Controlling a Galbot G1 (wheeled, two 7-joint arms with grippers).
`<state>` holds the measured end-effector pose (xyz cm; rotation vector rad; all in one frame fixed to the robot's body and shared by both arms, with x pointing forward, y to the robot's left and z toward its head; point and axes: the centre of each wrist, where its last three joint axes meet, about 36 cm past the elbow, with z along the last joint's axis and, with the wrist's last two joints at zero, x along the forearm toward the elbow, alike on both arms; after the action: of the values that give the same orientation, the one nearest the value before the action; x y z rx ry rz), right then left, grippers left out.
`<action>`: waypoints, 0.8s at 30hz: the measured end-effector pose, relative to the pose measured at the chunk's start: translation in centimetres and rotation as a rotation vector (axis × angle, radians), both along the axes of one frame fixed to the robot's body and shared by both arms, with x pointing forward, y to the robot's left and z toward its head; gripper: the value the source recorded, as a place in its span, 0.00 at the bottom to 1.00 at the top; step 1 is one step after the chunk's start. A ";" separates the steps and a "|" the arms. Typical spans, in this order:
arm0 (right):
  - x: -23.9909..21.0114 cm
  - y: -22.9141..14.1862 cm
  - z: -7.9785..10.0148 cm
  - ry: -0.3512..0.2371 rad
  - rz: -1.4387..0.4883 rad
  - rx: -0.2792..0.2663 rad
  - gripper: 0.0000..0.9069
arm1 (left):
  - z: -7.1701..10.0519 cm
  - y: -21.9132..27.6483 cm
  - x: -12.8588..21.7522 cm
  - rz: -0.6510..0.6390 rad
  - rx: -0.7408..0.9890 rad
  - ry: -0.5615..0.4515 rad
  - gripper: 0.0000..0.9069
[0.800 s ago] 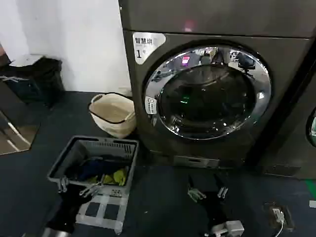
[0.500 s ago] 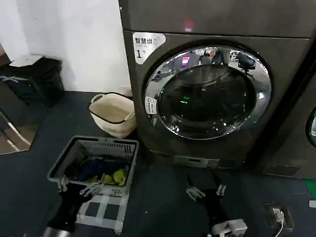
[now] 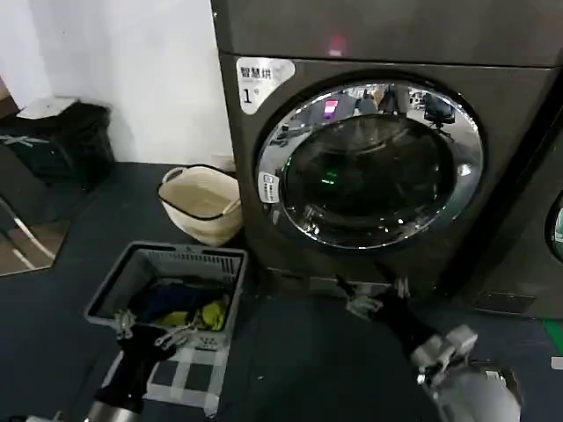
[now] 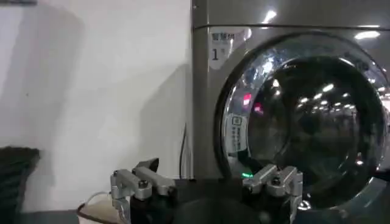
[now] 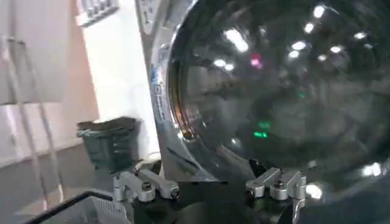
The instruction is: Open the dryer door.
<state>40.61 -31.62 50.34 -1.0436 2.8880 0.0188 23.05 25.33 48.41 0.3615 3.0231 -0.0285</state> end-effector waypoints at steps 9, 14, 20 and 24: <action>3.4 1.3 0.9 -0.051 0.062 -0.078 1.00 | 0.2 0.1 -0.2 0.009 0.012 0.009 1.00; 4.7 2.4 1.1 -0.019 0.070 -0.105 1.00 | 0.3 0.0 -0.4 0.007 0.014 0.009 1.00; 6.4 4.2 0.9 -0.020 0.111 -0.095 1.00 | -0.3 0.1 -0.3 0.007 0.041 0.025 1.00; 7.9 5.4 0.7 -0.030 0.146 -0.084 1.00 | -0.3 0.1 -0.4 0.007 0.040 0.031 1.00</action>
<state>48.56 -26.20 51.04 -1.2551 2.8015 -0.1100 22.65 25.42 48.08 0.3569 3.0593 0.0277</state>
